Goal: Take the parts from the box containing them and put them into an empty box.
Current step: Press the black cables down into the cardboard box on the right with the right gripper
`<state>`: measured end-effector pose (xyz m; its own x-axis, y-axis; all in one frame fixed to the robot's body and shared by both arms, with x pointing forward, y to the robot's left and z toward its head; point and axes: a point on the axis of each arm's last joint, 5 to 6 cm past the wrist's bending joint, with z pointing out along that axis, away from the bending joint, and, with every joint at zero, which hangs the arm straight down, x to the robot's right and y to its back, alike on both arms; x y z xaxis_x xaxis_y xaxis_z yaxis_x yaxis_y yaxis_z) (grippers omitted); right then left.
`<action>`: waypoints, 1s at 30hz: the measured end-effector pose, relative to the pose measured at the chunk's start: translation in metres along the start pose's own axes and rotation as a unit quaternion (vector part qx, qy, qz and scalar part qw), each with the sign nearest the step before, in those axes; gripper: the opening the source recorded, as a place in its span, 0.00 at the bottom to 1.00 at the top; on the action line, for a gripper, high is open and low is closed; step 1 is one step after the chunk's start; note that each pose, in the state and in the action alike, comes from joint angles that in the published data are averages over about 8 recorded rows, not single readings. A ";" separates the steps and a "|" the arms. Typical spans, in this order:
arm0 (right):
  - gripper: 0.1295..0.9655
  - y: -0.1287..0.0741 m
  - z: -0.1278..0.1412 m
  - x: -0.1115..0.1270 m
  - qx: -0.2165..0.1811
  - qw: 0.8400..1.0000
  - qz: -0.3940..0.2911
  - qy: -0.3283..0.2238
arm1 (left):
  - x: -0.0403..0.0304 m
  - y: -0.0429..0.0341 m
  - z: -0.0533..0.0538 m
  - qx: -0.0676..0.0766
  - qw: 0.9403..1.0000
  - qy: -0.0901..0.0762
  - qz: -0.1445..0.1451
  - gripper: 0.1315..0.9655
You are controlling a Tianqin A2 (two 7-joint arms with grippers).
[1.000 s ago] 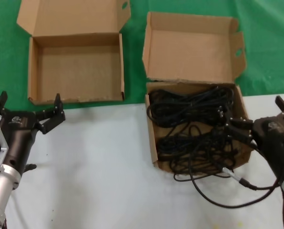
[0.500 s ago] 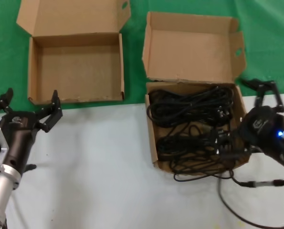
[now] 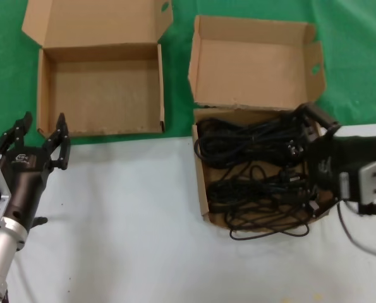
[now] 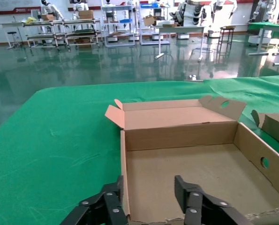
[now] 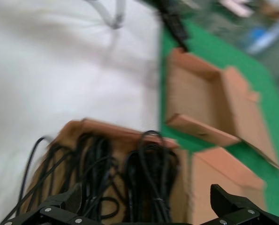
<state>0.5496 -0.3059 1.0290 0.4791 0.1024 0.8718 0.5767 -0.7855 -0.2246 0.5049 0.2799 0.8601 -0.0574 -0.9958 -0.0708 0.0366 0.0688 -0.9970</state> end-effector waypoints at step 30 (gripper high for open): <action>0.68 -0.002 0.092 0.056 -0.034 0.985 -0.154 -0.075 | 0.0000 0.0000 0.000 0.000 1.000 0.000 0.000 0.03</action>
<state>0.6363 -0.2426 1.0380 0.3840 0.4261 0.8191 0.6658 -0.7424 0.0741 0.5049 0.2799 0.8601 -0.0574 -0.9958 -0.0708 0.0366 0.0688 -0.9970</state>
